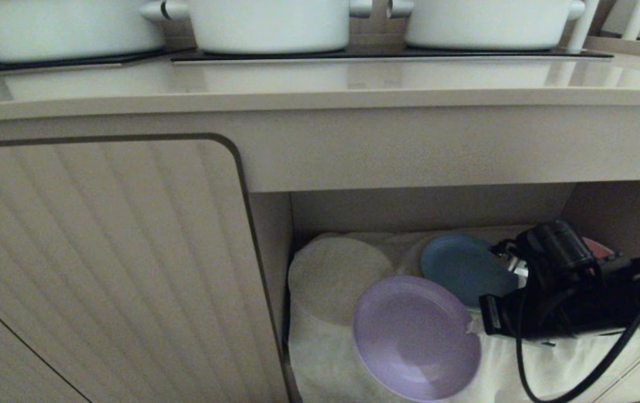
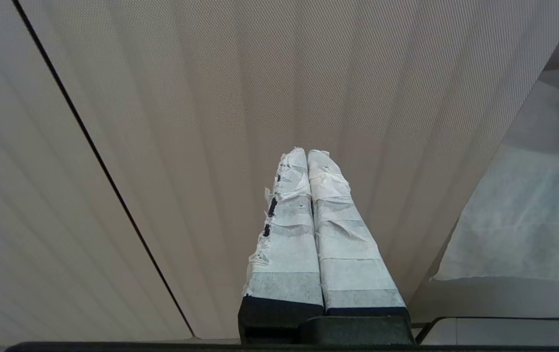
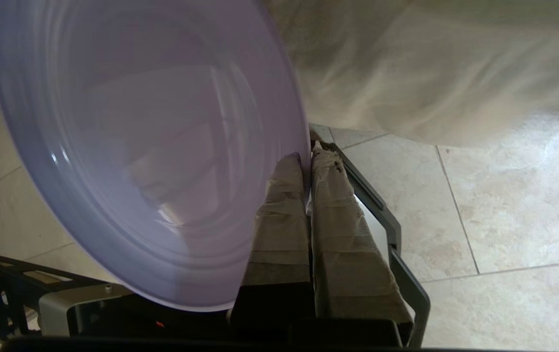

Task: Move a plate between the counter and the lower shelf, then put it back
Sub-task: Put the plate in the cupboard

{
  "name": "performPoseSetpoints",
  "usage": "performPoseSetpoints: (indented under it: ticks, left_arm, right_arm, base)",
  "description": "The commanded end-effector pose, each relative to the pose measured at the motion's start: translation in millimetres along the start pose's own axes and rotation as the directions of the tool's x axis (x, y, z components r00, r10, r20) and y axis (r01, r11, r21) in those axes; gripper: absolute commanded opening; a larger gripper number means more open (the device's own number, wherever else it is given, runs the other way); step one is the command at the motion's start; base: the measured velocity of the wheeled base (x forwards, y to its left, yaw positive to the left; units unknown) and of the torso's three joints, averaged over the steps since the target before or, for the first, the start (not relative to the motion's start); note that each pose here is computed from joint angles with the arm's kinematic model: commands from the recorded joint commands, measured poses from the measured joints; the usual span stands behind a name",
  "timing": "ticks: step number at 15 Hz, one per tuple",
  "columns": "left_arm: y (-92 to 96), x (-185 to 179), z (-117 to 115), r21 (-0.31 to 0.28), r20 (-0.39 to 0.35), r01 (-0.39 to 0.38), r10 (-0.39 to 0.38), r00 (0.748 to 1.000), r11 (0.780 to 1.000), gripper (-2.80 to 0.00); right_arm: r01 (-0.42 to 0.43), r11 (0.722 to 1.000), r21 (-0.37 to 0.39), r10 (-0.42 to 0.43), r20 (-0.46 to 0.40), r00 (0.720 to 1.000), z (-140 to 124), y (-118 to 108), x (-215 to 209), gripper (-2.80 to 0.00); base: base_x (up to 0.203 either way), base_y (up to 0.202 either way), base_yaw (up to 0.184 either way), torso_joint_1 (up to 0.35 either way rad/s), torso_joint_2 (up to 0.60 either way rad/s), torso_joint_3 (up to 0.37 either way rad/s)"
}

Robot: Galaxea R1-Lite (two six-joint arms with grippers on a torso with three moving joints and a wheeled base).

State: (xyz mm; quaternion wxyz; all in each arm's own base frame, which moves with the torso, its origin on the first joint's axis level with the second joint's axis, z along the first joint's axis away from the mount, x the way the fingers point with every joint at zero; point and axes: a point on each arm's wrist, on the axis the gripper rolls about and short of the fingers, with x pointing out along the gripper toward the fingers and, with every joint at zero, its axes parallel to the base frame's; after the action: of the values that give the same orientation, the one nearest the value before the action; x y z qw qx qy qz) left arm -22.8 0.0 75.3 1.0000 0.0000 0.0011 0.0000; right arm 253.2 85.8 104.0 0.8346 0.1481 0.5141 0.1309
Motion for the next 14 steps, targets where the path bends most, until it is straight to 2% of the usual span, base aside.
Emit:
performPoseSetpoints:
  ticks: [1,10,14]
  left_arm:
    - [0.0,0.0,0.0,0.0,0.001,0.0,0.0,1.0,1.0,-2.8]
    - [0.0,0.0,0.0,0.0,0.001,0.0,0.0,1.0,1.0,-2.8]
    - [0.0,0.0,0.0,0.0,0.001,0.0,0.0,1.0,1.0,-2.8]
  right_arm:
    - [0.002,1.0,0.007,-0.002,-0.012,1.0,-0.8,-0.6,4.2,-2.8]
    - [0.007,1.0,0.03,-0.007,0.006,1.0,14.9,10.8,19.3,-2.8]
    - [0.006,0.999,0.041,-0.007,0.01,1.0,20.0,24.0,30.9,-2.8]
  base:
    - [0.0,0.0,0.0,0.0,0.0,0.0]
    - [0.0,0.0,0.0,0.0,0.0,0.0]
    - [0.0,0.0,0.0,0.0,0.0,0.0]
